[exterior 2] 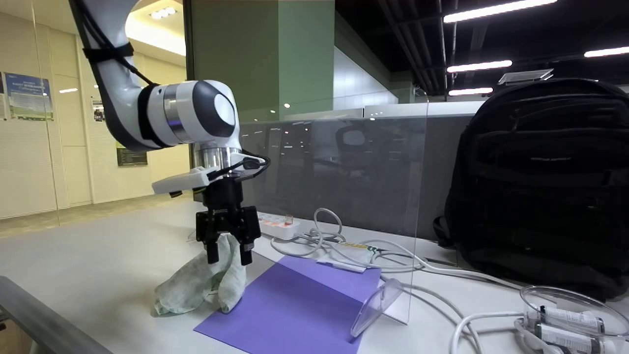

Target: Hang the white cloth on the glass panel

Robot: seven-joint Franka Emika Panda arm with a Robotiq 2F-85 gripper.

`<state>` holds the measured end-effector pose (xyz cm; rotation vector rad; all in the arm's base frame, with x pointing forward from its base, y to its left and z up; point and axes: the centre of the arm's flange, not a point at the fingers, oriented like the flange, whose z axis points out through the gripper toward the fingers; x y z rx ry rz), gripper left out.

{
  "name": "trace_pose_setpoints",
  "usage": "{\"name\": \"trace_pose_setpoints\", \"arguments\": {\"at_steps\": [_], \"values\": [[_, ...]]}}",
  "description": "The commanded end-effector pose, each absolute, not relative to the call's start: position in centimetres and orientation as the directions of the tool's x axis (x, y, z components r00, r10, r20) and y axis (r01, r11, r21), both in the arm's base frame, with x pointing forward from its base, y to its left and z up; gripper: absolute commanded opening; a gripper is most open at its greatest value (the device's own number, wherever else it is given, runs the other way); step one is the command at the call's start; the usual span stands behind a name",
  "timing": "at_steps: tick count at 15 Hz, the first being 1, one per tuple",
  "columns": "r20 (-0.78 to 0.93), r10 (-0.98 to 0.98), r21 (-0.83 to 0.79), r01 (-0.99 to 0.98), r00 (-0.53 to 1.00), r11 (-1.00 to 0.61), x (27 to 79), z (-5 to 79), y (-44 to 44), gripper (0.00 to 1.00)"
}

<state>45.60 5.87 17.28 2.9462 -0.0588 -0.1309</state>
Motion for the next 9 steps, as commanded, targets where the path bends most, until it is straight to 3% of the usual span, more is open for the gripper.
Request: {"name": "trace_pose_setpoints", "arguments": {"at_steps": [1, 9], "values": [[-0.097, -0.048, 0.243, -0.023, 0.994, -0.970, 46.8, 18.1, 4.6, 1.00], [-0.215, 0.049, 0.209, 0.095, 0.975, -0.973, 47.6, 16.7, 4.0, 1.00]]}}
